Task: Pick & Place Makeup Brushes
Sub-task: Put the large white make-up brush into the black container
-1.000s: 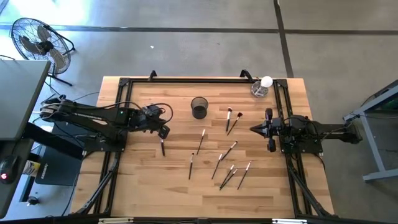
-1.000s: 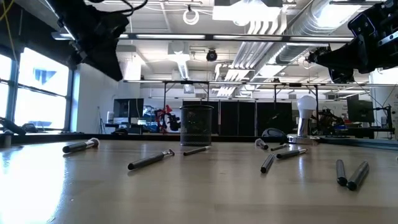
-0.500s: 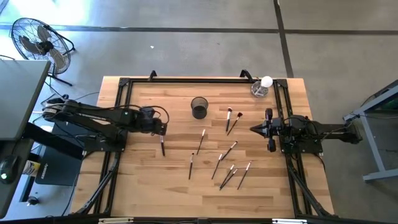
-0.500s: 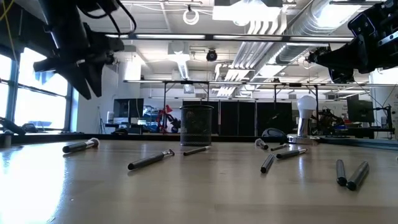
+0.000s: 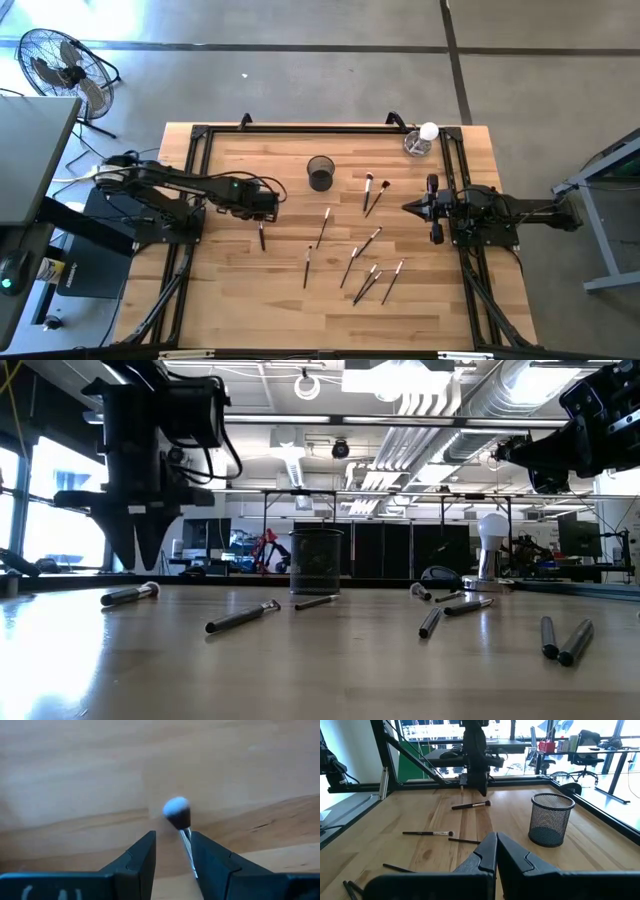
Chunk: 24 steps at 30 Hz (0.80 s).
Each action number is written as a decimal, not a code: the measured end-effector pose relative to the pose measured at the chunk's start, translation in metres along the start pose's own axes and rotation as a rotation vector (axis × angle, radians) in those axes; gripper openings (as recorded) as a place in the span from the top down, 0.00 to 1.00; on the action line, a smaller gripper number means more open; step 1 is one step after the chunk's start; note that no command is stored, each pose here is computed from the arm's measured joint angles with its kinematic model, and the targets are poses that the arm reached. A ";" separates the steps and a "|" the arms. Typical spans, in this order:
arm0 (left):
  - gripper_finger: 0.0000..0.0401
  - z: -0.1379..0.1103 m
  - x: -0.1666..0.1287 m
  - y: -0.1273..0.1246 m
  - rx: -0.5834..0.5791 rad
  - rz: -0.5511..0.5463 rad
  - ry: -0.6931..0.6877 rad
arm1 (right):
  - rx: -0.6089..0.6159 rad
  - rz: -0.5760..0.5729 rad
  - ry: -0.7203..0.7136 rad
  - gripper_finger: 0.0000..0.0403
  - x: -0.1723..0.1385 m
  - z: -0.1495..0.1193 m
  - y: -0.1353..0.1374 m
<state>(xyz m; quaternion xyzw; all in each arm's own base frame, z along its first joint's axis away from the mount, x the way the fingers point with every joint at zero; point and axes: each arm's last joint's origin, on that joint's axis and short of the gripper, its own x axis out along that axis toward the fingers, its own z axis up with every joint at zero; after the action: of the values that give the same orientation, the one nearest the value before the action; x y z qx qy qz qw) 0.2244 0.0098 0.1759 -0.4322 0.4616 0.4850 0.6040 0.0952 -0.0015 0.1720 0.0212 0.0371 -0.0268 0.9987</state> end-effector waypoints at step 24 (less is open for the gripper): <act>0.71 -0.007 0.041 -0.018 -0.078 0.069 0.080 | 0.000 0.000 -0.004 0.99 0.000 0.000 0.000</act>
<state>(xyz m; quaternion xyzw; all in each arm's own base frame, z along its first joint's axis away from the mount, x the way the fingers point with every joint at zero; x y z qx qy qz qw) 0.2457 0.0082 0.1356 -0.4582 0.4810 0.5054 0.5507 0.0952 -0.0015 0.1723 0.0212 0.0353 -0.0267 0.9988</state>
